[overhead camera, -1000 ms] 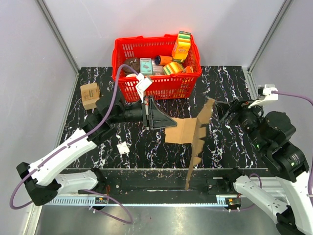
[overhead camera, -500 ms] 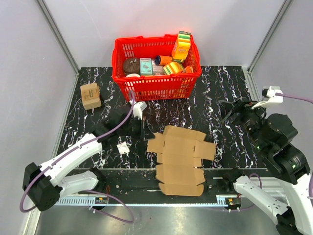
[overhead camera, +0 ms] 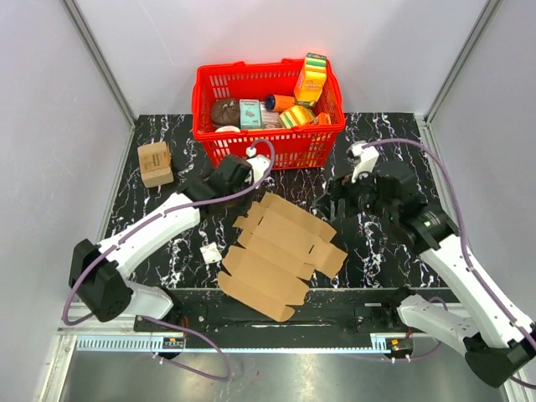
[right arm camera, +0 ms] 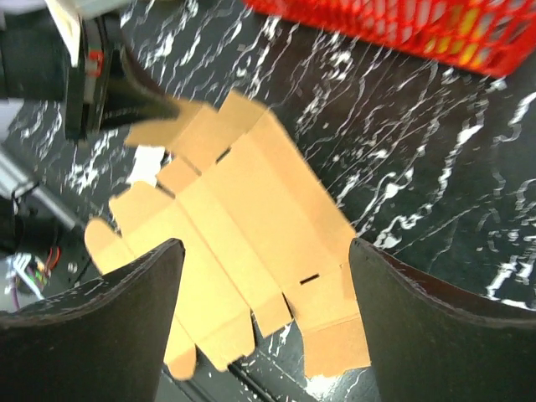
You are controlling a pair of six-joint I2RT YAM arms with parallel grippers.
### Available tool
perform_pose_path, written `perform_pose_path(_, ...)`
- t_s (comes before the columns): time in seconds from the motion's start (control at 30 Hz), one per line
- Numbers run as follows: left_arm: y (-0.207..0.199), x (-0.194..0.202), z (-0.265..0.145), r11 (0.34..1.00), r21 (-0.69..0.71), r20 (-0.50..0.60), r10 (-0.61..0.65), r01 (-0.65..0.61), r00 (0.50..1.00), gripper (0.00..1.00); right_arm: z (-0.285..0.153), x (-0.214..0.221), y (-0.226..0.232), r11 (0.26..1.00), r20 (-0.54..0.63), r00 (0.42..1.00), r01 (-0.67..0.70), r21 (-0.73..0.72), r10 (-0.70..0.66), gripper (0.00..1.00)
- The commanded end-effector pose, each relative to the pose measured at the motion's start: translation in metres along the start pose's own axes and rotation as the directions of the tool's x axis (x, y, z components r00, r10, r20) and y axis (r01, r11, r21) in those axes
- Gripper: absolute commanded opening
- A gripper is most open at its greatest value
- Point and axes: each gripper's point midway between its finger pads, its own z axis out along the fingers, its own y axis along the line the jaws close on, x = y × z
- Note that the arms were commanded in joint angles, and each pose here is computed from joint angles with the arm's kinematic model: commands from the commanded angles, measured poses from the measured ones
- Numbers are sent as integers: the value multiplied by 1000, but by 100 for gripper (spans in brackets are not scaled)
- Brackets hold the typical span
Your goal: Fold the paper box
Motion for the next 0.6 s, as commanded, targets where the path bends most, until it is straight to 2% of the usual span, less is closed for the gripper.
perform_pose_path(0.0, 19, -22, 4, 976, -38, 29, 217, -216, 976, 0, 20, 13, 26, 979, -14, 999, 48, -199, -52, 87)
perform_pose_path(0.03, 21, -27, 8, 974, -31, 46, 224, -223, 974, 0, 29, 28, 20, 979, -37, 997, 54, -198, -62, 88)
perform_pose_path(0.1, 20, -29, 11, 966, -5, 66, 257, -257, 964, 0, 39, 28, 15, 980, 6, 997, 73, -183, -73, 89)
perform_pose_path(0.23, 23, -36, 19, 961, 4, 106, 273, -275, 956, 0, 65, 46, -4, 986, -5, 995, 102, -134, -103, 89)
perform_pose_path(0.4, 19, -36, 23, 961, 40, 113, 267, -273, 957, 0, 93, 53, 6, 960, -19, 989, 140, -241, -149, 89)
perform_pose_path(0.57, 18, -34, 22, 961, 42, 125, 265, -272, 956, 0, 122, 66, 0, 944, -64, 975, 187, -272, -211, 89)
